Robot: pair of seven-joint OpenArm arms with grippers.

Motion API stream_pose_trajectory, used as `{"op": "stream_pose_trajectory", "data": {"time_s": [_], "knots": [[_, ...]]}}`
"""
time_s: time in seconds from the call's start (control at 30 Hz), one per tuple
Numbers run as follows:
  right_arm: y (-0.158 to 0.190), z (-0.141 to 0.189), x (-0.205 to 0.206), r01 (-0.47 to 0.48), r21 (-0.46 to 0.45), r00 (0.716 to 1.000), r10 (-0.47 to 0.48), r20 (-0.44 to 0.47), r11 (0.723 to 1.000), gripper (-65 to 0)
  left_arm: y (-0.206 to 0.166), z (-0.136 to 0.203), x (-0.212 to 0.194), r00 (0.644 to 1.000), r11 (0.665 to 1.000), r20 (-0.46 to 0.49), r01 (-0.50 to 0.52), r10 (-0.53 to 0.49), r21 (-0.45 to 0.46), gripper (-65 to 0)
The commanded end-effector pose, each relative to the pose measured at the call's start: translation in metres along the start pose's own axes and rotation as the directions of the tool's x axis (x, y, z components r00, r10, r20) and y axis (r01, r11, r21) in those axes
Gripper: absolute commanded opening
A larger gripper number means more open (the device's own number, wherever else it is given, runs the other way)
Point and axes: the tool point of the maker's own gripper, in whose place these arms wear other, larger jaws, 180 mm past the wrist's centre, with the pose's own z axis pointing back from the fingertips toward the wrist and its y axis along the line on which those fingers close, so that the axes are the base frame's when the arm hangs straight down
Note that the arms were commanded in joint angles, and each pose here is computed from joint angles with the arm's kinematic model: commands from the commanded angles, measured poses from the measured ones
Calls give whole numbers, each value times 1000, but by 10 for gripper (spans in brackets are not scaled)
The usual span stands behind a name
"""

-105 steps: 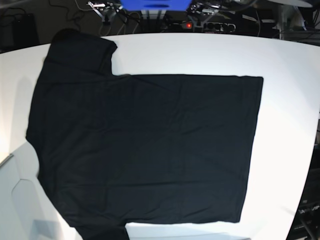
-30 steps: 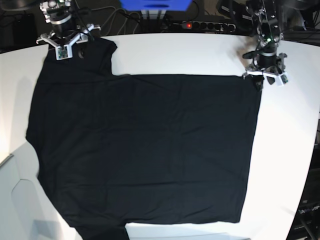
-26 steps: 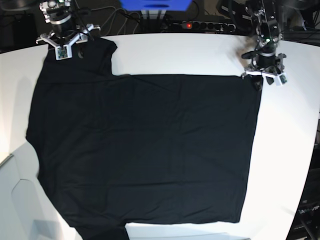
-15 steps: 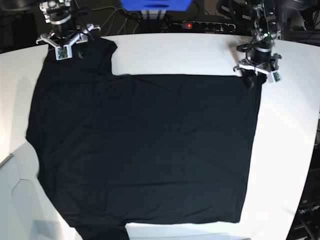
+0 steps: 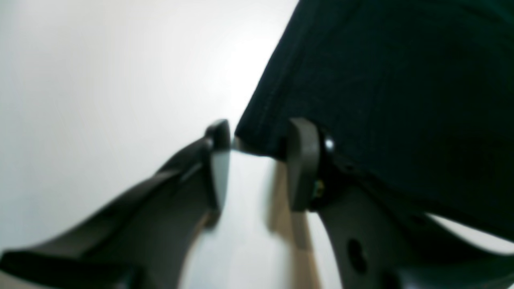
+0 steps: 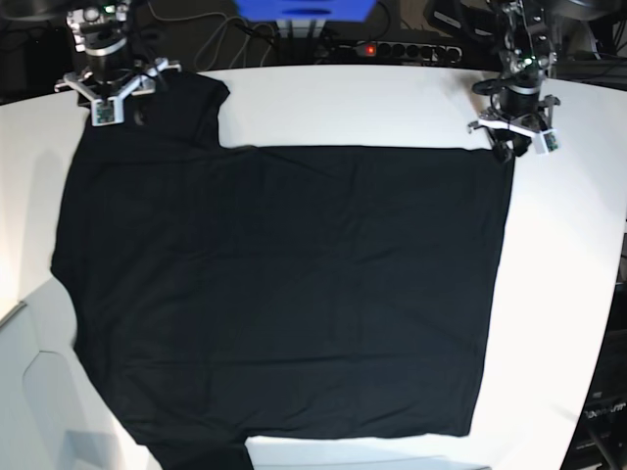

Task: Fold the T-shirt properly
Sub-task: 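Lower both grippers onto the shirt's shoulder edge corners, then close both grippers on the shoulder edge corners of the shirt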

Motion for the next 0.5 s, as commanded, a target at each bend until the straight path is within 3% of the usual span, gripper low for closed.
{"op": "stream_pose_trajectory", "data": {"time_s": [0.0, 0.13, 0.33, 0.47], "knots": [[-3, 3, 8, -8, -1, 999, 8, 33, 1000, -358, 1, -1, 6, 1000, 1000, 7, 8, -8, -3, -449], [-8, 3, 8, -14, -12, 999, 14, 32, 1000, -358, 0, -1, 6, 1000, 1000, 10, 2, -2, -1, -425], [-6, 3, 7, -11, -9, 999, 11, 30, 1000, -358, 1, -2, 5, 1000, 1000, 6, 1, -1, 1, -307], [-6, 3, 7, -11, -9, 999, 11, 30, 1000, -358, -1, -2, 6, 1000, 1000, 8, 3, -3, -6, -305]]}}
